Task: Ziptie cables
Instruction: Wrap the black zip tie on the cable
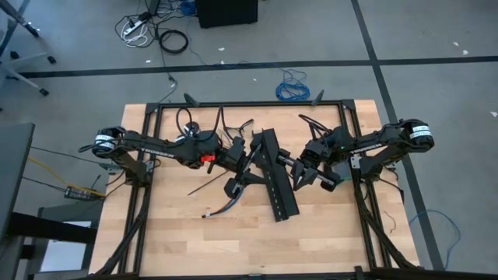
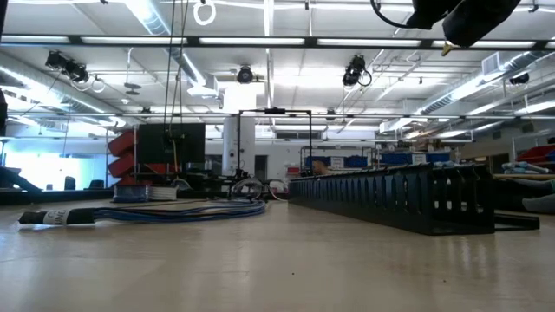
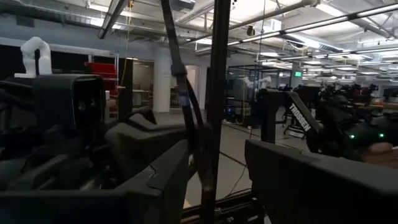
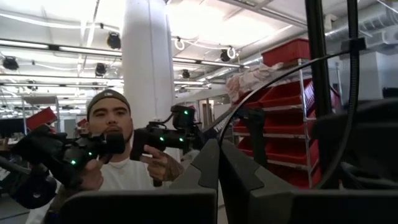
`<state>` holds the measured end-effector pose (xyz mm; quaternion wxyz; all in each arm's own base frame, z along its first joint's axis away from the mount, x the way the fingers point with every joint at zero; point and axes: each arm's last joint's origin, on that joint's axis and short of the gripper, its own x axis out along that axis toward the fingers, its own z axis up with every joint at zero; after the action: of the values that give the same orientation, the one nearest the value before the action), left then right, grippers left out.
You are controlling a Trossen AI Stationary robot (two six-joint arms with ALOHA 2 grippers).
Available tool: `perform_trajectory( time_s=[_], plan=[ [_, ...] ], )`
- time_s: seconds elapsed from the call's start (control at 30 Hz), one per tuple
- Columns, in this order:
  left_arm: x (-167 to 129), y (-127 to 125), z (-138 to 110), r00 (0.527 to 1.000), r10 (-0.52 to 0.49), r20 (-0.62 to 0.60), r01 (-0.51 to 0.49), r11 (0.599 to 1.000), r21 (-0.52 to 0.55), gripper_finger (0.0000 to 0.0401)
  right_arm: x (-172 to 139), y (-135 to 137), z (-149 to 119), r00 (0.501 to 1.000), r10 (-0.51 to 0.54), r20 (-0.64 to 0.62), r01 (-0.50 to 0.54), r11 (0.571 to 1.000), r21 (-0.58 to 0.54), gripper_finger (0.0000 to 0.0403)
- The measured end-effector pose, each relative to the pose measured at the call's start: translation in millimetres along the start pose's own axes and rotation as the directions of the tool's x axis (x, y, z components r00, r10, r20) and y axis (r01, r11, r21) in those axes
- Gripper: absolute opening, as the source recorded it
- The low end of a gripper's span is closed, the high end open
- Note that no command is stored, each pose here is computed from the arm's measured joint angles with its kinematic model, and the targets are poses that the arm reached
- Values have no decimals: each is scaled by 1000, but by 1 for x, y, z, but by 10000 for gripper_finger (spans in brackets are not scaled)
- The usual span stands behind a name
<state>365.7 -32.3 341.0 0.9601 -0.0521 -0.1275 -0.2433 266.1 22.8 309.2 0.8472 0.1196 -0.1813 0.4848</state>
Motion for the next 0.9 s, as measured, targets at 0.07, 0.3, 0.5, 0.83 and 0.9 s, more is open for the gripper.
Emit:
perform_trajectory(
  time_s=[0.07, 0.3, 0.5, 0.83, 0.9],
  plan=[
    [0, -1, 0, 1000, -3, 0, 3, 1000, 0, 152, 0, -1, -1, 1000, -5, -6, 5, 1000, -2, 0],
    [1, -3, 0, 999, -54, -8, 54, 999, -1, 152, -1, -1, -1, 1000, -11, -8, 11, 1000, -4, 0],
    [2, -6, -1, 997, -80, -11, 80, 997, -1, 152, -2, -3, -1, 1000, -23, -9, 23, 1000, -4, 0],
    [2, -6, -1, 997, -81, -11, 81, 996, 26, 109, -2, -3, -1, 1000, -24, -9, 23, 1000, -6, 0],
    [2, -6, -1, 997, -81, -11, 81, 996, 31, 88, -2, -3, -1, 1000, -24, -9, 24, 1000, -6, 0]
  ],
)
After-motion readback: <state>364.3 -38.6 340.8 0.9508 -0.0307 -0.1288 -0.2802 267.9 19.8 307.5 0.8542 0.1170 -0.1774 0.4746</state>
